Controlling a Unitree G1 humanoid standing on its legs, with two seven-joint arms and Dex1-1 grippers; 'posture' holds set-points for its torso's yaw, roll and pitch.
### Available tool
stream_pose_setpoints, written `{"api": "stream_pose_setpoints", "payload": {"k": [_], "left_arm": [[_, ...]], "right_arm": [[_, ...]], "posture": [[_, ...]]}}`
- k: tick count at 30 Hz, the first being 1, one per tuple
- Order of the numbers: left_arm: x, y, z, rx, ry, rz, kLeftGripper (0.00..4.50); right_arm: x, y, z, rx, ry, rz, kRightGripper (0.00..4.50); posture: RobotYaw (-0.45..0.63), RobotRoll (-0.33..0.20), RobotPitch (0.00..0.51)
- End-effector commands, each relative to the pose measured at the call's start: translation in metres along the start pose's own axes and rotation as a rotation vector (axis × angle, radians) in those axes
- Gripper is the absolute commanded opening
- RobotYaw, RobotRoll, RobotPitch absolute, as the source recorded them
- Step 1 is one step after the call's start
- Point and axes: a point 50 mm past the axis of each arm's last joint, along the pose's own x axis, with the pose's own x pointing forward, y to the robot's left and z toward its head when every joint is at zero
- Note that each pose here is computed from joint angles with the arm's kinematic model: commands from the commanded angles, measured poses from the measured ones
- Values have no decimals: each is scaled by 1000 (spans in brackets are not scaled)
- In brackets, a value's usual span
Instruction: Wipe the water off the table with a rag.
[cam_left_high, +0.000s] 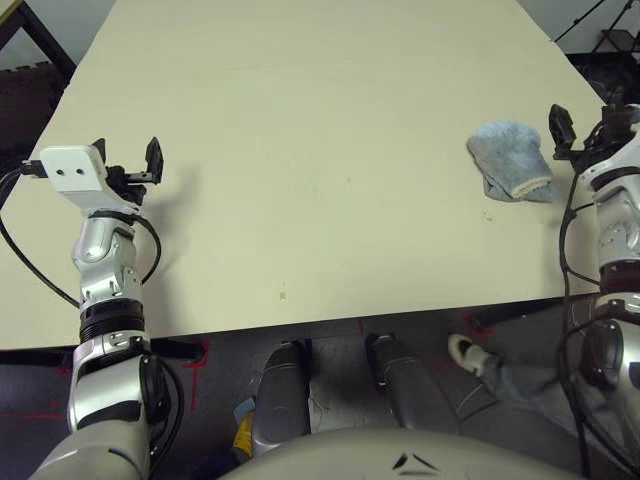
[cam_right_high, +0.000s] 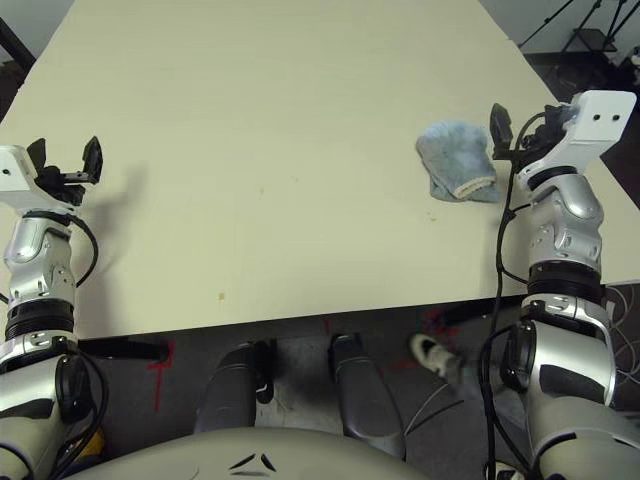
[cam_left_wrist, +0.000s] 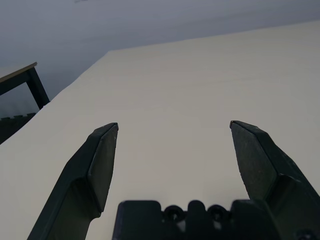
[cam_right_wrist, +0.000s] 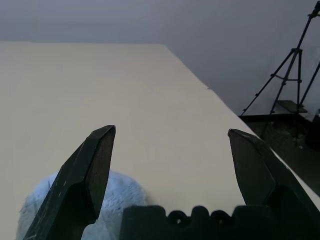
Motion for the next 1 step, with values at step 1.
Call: {"api": "stream_pose_setpoints", "payload": {"k": [1], "left_arm": [[1, 0, -5, 9, 19, -12, 4500]], "right_arm": [[-1, -10, 5, -17, -22, -37, 4486]], "posture": [[-104, 0, 196]]}}
